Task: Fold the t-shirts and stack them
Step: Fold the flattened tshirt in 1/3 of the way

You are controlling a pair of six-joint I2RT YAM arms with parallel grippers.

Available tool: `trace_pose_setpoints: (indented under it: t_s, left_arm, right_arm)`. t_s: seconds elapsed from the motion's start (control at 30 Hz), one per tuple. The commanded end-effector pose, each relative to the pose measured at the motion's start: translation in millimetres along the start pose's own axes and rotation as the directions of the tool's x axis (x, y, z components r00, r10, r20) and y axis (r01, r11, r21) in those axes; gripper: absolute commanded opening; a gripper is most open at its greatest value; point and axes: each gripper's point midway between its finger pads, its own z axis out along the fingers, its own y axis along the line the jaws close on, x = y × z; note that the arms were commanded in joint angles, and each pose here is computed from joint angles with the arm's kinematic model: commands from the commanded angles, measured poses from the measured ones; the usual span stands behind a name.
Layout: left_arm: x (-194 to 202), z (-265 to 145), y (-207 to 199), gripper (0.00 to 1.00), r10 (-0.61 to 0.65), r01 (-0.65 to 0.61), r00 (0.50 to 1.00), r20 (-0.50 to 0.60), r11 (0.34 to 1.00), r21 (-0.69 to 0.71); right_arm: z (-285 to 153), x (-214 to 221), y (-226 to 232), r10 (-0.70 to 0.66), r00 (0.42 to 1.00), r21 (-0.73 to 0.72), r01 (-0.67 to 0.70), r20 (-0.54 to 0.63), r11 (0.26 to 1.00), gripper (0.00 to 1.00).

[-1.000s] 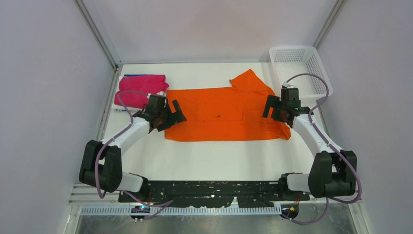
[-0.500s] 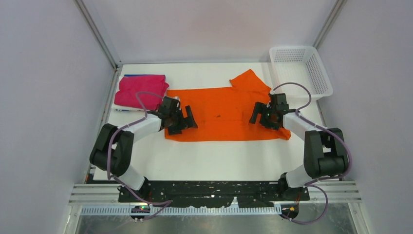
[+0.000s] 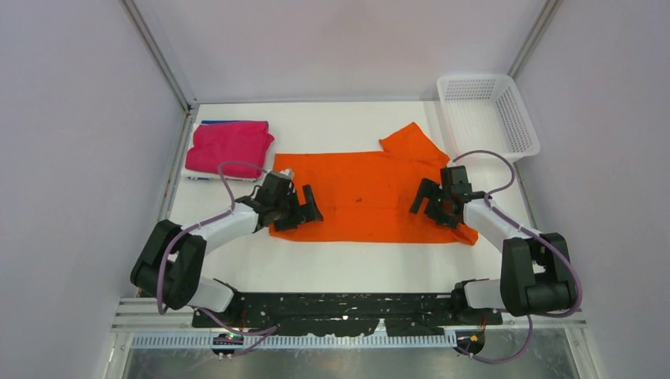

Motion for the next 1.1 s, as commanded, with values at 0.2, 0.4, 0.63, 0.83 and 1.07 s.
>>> trace_pose_setpoints:
  t_s: [0.2,0.4,0.63,0.83,1.07]
  left_arm:
    - [92.2,-21.4,22.1,1.00,-0.014,0.003,0.992,-0.129,0.997,-0.083]
    - [111.6,-29.5,18.4,1.00,-0.034,0.024,0.988,-0.148,0.997,-0.070]
    - [135.7,-42.0,17.2,1.00,-0.008,-0.010,0.981,-0.195,0.996,-0.088]
    - [149.4,-50.2,28.2,1.00,-0.015,-0.004,0.982,-0.189,0.995,-0.101]
    - [131.1,-63.1,12.2,1.00,0.043,-0.051,0.990,-0.133,0.997,-0.053]
  right_arm:
    - [-30.2,90.0,-52.3,0.165,0.971,0.190,-0.131,-0.174,0.973,0.95]
    - [-55.8,76.1,-70.8,0.152,0.984,0.299,-0.117,-0.094,0.947,0.95]
    - [-62.7,87.8,-73.1,0.163,0.980,0.296,-0.123,-0.114,0.947,0.95]
    - [-62.0,91.0,-73.7,0.176,0.979,0.290,-0.139,-0.104,0.947,0.95]
    - [-69.5,79.6,-61.5,0.149,0.986,0.217,-0.131,-0.068,0.967,0.95]
